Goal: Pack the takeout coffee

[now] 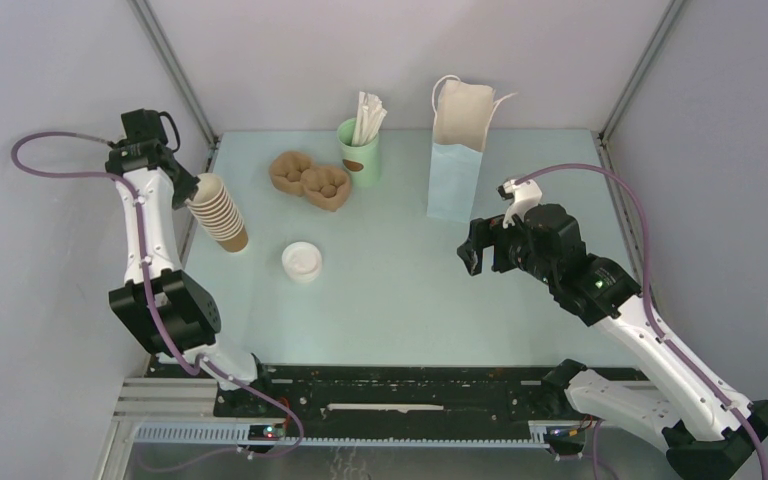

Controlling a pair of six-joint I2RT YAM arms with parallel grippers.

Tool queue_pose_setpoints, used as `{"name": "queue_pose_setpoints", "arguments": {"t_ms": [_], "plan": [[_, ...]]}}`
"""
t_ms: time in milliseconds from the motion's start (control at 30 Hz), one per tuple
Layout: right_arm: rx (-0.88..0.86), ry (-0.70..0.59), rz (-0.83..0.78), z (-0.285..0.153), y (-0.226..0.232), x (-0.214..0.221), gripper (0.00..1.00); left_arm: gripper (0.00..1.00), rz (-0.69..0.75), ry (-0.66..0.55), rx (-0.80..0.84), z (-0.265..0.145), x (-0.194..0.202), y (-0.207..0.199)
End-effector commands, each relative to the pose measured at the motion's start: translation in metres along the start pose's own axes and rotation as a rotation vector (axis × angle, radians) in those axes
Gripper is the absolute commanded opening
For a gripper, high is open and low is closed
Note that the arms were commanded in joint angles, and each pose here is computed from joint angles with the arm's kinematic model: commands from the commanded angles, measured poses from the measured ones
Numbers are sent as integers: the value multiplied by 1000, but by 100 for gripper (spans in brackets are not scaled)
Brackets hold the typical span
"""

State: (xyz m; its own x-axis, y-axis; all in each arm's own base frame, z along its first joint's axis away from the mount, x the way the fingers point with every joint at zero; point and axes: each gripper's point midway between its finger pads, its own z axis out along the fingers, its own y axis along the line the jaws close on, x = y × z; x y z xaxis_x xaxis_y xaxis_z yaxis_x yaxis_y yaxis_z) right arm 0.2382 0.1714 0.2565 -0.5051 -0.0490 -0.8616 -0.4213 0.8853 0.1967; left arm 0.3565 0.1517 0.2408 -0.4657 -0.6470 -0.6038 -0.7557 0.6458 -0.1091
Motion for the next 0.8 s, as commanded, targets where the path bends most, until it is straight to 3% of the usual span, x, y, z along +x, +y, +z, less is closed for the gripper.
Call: {"name": "queue_pose_setpoints", "arguments": {"t_ms": [0, 400, 667, 767], "plan": [[-13, -45, -8, -3, 1, -9, 100, 23, 5, -29, 0, -2, -8, -2], [-16, -42, -7, -3, 2, -9, 100, 19, 6, -29, -2, 1, -7, -2], [-18, -40, -7, -2, 2, -8, 100, 1, -7, -43, 29, -7, -14, -7], [-15, -41, -7, -2, 1, -8, 100, 0, -22, -62, 41, -13, -18, -9]]}}
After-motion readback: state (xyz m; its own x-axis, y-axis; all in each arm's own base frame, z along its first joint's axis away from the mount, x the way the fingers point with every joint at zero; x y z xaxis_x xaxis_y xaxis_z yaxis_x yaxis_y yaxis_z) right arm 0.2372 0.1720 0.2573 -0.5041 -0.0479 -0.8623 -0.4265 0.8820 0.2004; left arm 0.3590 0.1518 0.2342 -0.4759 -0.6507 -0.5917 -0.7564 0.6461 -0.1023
